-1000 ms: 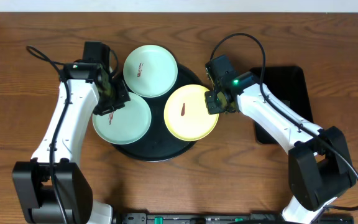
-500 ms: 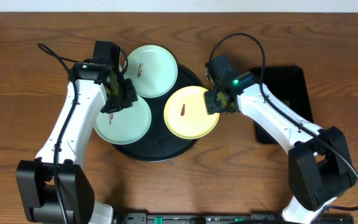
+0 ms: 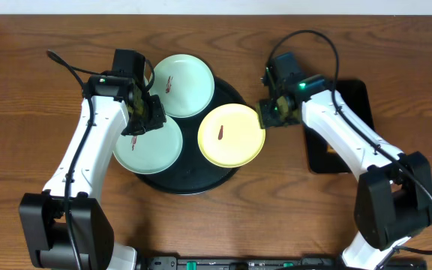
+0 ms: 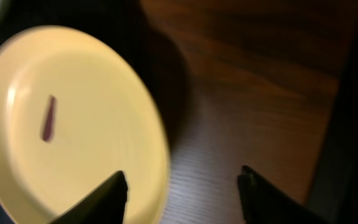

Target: Clean dirty plates on tray and stack at the side

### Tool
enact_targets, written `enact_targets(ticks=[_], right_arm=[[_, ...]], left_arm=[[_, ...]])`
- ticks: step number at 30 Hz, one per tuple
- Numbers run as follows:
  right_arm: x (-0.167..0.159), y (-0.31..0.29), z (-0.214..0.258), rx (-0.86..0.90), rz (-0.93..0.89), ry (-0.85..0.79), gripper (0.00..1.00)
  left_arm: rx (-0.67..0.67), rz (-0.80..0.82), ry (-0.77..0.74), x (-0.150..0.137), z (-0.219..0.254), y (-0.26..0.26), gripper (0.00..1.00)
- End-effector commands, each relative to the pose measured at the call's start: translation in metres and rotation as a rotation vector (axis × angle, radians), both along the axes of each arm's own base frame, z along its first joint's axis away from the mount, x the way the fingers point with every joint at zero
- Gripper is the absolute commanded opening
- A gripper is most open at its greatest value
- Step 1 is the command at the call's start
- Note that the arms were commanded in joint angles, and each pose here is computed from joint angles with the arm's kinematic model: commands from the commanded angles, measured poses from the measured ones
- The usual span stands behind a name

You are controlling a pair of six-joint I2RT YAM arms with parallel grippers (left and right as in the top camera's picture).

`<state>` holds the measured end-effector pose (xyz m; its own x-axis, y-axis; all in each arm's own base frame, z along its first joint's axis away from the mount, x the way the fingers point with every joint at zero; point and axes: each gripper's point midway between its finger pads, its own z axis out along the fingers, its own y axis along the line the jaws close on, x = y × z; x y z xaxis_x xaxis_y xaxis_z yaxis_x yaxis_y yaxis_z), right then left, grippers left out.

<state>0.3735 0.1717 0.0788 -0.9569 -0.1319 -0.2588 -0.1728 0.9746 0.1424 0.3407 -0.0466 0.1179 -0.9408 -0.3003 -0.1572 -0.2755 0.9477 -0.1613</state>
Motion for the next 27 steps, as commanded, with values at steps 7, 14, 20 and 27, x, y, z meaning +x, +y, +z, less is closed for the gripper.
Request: enact_targets(ticks=[7, 14, 20, 27], right_arm=[[-0.020, 0.003, -0.023, 0.007, 0.002, 0.061, 0.21], [-0.024, 0.010, -0.032, 0.033, 0.010, 0.063, 0.45], [-0.028, 0.020, -0.031, 0.048, 0.034, 0.066, 0.22], [-0.043, 0.040, -0.033, 0.060, 0.094, 0.084, 0.38]], left_arm=[[0.000, -0.011, -0.020, -0.001, 0.007, 0.000, 0.37], [0.000, -0.011, -0.019, -0.002, 0.006, 0.000, 0.42], [0.000, -0.011, -0.019, -0.002, 0.007, 0.000, 0.43], [0.000, -0.011, -0.019, -0.002, 0.006, 0.000, 0.43]])
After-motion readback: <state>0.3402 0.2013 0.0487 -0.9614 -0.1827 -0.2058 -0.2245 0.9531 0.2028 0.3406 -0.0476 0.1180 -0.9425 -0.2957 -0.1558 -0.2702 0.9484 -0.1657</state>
